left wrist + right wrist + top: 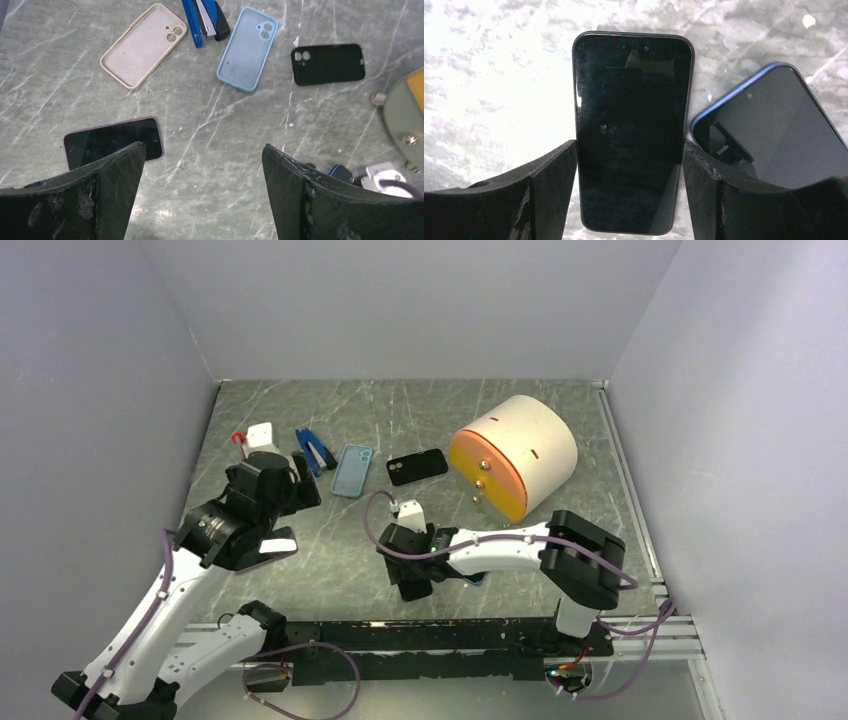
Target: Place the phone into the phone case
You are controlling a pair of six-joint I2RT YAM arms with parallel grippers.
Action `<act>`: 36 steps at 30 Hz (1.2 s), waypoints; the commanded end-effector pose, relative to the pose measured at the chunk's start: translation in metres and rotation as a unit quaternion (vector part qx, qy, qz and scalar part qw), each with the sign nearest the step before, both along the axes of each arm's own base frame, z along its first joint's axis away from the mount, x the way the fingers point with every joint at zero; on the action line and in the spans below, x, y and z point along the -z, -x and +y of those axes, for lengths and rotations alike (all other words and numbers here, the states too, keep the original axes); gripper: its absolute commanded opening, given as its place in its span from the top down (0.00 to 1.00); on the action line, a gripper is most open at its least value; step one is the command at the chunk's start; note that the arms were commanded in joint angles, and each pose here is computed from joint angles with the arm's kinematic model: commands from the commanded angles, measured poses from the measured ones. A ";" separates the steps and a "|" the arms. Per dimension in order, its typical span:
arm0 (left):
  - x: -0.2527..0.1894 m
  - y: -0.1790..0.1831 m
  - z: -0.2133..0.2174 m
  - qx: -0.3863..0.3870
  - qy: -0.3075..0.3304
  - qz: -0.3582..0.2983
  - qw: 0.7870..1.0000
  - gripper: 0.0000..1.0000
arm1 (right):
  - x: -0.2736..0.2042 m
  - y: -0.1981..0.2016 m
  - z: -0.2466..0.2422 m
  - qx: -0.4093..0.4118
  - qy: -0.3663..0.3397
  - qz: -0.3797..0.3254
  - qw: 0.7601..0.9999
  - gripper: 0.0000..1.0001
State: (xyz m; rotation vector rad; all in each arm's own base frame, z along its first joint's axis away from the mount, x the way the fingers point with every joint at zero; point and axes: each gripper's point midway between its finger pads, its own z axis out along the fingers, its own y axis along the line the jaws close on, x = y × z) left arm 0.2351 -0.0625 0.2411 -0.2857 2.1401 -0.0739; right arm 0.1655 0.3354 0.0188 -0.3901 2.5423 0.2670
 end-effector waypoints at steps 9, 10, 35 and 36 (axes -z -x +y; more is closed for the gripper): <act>0.020 -0.065 -0.005 -0.003 0.152 0.054 0.987 0.22 | -0.002 0.010 -0.017 -0.020 -0.016 0.000 1.000 0.48; 0.028 -0.072 -0.002 -0.011 0.151 0.064 0.986 0.23 | -0.003 0.010 -0.016 -0.021 -0.018 -0.001 1.000 0.48; 0.190 -0.150 -0.035 -0.033 0.102 0.167 0.980 0.51 | -0.020 0.008 -0.009 -0.021 -0.055 -0.012 0.998 0.48; 0.193 -0.151 -0.034 -0.034 0.098 0.170 0.980 0.51 | -0.021 0.008 -0.009 -0.021 -0.058 -0.012 0.998 0.48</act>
